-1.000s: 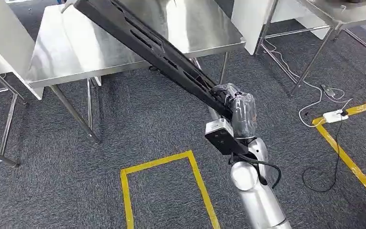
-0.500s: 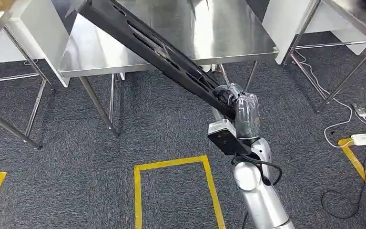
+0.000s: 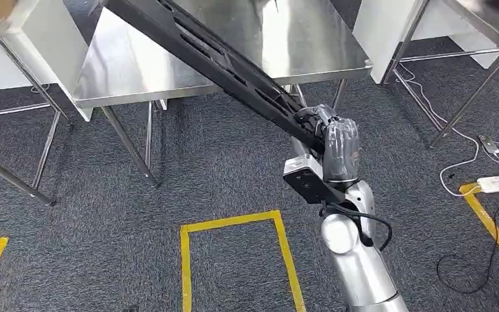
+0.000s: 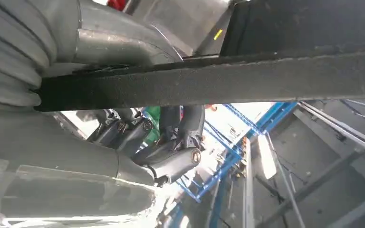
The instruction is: Take the parts from the cabinet and place them on the table.
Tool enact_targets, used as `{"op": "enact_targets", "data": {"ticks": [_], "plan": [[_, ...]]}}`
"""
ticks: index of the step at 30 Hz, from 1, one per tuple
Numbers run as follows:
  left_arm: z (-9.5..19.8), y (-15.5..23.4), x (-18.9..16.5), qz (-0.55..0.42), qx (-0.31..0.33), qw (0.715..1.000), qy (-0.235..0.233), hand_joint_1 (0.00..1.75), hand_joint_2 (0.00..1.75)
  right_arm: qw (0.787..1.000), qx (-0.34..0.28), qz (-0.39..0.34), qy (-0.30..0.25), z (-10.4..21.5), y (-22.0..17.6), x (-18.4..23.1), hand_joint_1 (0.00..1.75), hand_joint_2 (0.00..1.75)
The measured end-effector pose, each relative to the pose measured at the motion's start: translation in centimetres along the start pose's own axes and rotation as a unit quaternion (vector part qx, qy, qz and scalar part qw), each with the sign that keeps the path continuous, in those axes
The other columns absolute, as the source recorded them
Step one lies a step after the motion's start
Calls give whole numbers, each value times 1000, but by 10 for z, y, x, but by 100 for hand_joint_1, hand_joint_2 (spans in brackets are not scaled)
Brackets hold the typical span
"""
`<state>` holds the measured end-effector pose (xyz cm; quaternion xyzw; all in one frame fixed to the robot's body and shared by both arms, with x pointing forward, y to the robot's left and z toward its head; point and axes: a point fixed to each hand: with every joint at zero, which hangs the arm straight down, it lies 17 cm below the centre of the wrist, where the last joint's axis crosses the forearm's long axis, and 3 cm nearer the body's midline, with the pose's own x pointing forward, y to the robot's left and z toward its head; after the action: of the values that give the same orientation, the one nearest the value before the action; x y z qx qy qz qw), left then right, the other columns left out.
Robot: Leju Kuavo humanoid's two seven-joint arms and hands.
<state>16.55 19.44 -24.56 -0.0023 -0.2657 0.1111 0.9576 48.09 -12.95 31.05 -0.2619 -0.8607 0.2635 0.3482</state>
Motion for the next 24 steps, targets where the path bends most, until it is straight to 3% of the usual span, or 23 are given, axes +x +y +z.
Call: {"op": "enact_targets", "data": {"ticks": [24], "plan": [[-5, 10, 15, -18, -15, 1000, -15, 0, 175, 999, -10, 40, -9, -18, -18, -9, 175, 175]]}}
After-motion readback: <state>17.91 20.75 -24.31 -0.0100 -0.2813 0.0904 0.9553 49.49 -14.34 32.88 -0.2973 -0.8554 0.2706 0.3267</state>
